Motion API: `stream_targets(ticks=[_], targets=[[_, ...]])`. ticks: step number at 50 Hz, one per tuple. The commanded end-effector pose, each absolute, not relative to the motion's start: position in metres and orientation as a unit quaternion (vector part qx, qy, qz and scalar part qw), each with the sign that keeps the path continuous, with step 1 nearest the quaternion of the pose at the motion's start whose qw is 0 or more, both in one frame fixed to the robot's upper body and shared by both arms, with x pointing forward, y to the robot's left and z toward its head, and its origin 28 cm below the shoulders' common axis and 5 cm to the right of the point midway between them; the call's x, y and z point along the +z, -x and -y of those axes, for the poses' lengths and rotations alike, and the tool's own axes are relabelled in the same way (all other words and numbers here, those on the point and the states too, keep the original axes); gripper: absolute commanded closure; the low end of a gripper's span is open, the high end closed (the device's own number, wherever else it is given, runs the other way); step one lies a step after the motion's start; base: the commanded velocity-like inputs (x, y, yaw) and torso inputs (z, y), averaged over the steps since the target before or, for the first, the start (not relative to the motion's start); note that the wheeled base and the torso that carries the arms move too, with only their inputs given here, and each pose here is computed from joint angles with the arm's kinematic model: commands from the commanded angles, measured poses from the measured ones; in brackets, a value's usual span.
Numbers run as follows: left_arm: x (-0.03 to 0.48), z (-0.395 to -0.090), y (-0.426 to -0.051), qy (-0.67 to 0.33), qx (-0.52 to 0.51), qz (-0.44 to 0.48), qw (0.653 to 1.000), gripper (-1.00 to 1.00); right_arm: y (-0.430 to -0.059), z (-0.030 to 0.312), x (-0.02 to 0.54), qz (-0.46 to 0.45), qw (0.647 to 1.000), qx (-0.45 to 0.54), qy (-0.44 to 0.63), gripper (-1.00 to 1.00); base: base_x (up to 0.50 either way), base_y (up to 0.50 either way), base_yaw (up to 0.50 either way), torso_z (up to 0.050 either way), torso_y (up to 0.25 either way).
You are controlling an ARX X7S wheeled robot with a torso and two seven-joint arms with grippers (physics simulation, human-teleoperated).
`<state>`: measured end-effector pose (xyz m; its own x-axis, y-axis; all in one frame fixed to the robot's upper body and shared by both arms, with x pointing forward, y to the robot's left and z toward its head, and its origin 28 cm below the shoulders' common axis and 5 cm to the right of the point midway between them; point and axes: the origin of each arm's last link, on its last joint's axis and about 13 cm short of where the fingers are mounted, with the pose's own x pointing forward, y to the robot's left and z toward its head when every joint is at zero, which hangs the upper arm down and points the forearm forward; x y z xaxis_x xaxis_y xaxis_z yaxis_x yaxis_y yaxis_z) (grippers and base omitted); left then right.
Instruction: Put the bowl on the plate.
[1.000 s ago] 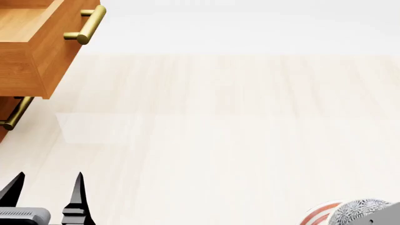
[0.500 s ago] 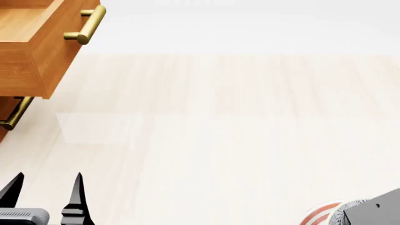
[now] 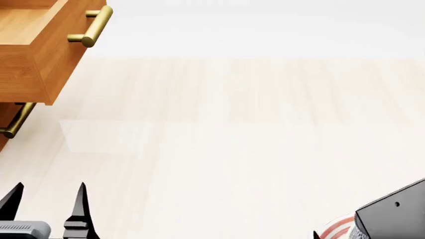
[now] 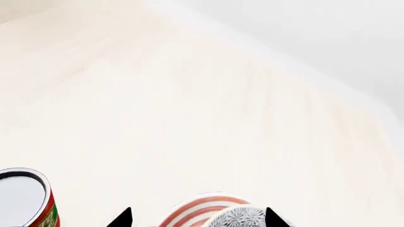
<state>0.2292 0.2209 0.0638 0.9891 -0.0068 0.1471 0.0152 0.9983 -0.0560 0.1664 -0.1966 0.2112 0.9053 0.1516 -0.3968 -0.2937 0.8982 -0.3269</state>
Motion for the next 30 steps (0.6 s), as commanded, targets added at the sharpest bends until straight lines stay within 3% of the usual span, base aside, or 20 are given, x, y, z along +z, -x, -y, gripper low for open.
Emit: stream_targets(ticks=[1,30], targets=[[0.065,-0.221,-0.229,0.028,-0.006,0.075,0.997,-1.00,-0.164,0.189,0.221,-0.150,0.961,0.136,0.190,-1.00,0.00,0.00,0.00,0.000,0.000],[0.066,-0.221,-0.228,0.025,-0.005,0.079,0.997,-1.00,-0.167,0.172,0.238,-0.047,0.969,0.131,0.205,-1.00,0.00,0.00,0.00,0.000,0.000]])
